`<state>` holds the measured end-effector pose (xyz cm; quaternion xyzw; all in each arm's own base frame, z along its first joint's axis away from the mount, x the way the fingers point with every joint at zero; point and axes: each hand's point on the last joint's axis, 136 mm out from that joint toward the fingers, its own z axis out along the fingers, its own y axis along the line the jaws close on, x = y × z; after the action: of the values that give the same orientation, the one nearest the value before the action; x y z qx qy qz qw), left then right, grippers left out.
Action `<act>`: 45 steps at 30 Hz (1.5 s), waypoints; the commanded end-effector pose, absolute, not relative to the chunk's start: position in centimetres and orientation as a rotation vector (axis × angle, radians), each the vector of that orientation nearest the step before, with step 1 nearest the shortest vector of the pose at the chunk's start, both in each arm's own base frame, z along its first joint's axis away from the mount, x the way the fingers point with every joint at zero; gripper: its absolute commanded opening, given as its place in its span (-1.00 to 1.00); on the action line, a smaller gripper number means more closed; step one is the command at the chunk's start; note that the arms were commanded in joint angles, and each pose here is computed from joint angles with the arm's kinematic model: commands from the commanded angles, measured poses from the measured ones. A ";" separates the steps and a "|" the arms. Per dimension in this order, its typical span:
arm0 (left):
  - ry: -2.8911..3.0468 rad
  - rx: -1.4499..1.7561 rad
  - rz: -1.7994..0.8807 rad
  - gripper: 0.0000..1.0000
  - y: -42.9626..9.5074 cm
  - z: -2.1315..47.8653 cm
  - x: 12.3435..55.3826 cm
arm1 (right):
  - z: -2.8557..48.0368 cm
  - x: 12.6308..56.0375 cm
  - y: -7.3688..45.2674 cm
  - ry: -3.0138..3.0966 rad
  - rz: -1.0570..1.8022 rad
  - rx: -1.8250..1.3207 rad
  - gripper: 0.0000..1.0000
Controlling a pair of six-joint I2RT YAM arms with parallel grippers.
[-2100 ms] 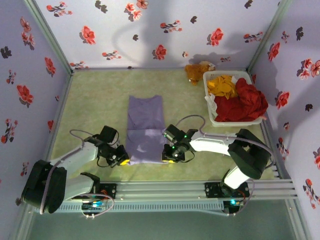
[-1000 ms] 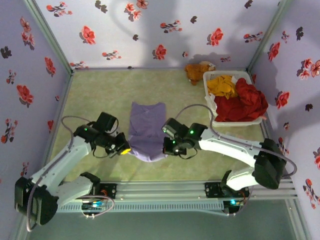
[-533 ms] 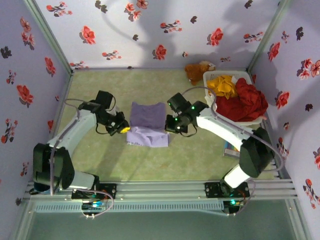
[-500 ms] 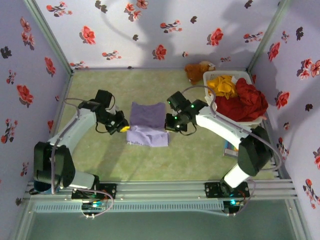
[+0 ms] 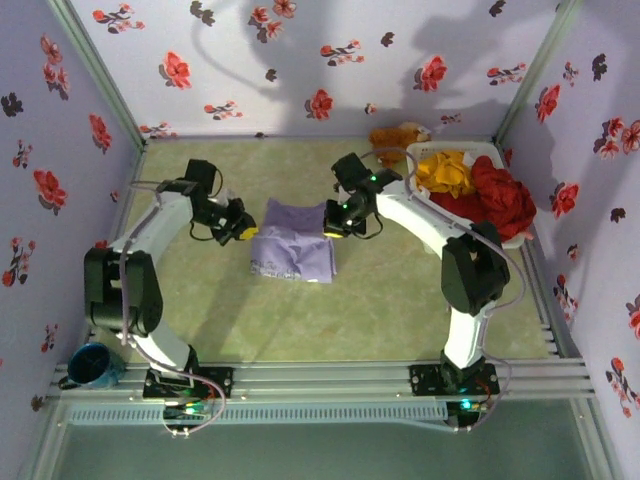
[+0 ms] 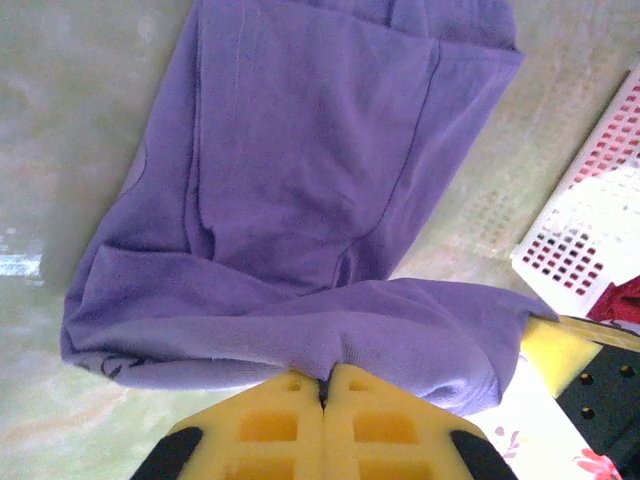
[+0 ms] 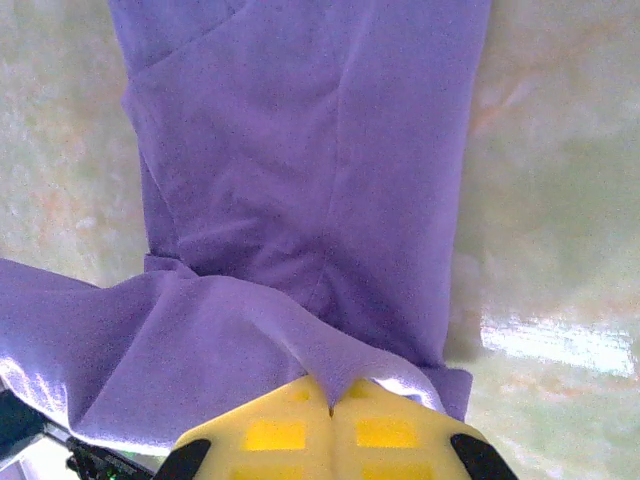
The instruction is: Fold and stack the t-shirts
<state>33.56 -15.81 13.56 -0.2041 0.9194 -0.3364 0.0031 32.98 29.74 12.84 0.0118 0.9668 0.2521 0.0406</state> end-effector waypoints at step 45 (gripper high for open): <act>2.575 -0.622 -1.417 -0.81 -19.4 8.5 58.8 | 6.1 54.6 27.3 2.661 0.998 0.449 -0.60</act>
<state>56.63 -20.16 8.44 -0.1902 0.8720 -0.4477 0.0554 52.00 26.86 4.69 0.1513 0.9315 0.3133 0.1065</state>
